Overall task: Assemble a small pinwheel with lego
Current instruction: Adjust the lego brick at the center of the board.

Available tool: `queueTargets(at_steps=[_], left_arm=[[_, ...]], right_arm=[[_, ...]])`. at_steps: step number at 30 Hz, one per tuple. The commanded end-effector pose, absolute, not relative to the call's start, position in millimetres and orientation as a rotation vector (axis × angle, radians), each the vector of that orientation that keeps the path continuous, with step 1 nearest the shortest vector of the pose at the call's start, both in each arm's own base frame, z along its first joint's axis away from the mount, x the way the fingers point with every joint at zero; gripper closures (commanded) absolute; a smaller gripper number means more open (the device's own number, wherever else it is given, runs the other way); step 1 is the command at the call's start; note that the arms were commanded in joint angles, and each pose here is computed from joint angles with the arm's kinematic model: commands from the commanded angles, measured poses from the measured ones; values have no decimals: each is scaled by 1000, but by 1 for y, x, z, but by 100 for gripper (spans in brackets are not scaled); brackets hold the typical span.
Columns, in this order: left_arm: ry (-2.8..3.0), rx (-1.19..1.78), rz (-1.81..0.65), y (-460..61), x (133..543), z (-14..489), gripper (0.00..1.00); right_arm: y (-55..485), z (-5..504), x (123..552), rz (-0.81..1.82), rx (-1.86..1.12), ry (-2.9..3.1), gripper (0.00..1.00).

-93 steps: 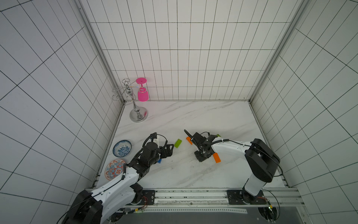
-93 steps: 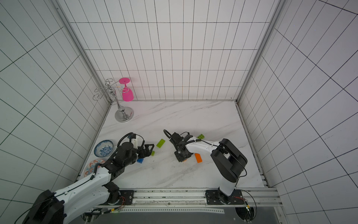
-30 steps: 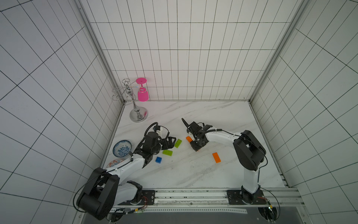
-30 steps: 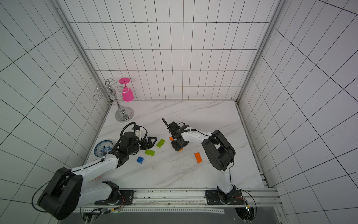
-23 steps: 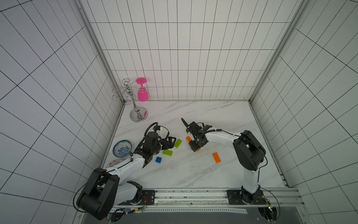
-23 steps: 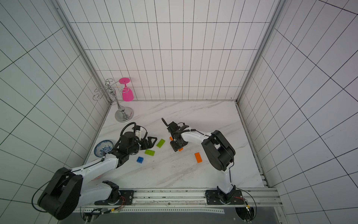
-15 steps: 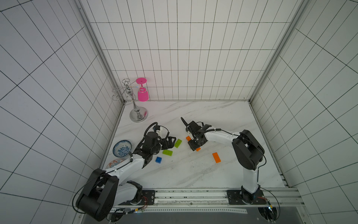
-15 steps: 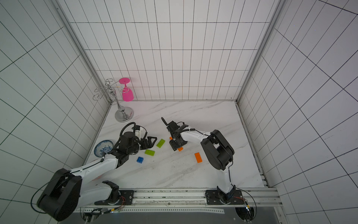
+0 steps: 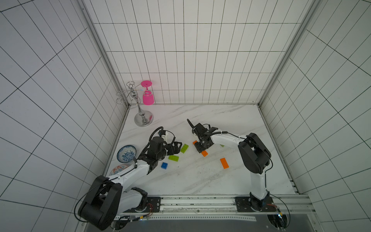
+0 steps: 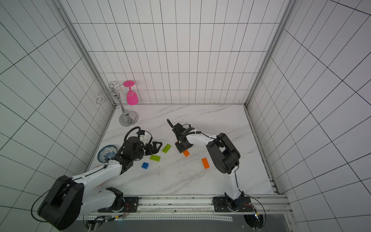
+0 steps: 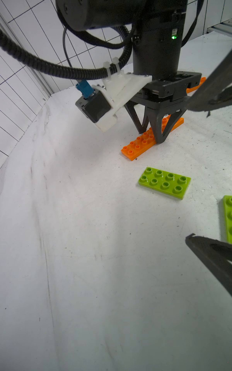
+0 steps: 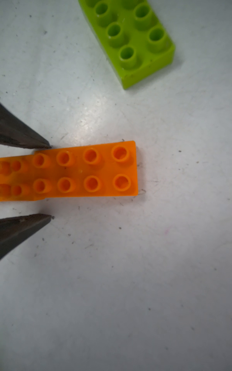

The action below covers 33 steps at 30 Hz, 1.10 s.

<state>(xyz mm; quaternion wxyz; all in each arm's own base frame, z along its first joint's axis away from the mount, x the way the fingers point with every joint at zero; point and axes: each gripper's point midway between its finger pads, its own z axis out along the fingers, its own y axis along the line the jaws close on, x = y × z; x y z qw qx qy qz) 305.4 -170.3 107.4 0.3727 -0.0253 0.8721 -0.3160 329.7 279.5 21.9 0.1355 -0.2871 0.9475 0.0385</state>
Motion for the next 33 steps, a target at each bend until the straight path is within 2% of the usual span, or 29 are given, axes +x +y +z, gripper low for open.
queueTargets(at_steps=[1,9,13,25,33], left_arm=[[2197,-56,-801,-170,313,121,2],[2200,-56,-804,-171,313,120,3],[2197,-53,-810,-172,313,121,3],[2198,-24,-812,-173,311,120,3],[2195,-41,-808,-170,309,120,3]], right_arm=[[270,-5,319,84,-865,2836,51],[271,-4,318,95,-872,2839,58],[271,-4,317,101,-877,2839,58],[265,6,312,88,-855,2829,42],[279,1,328,109,-893,2807,41]])
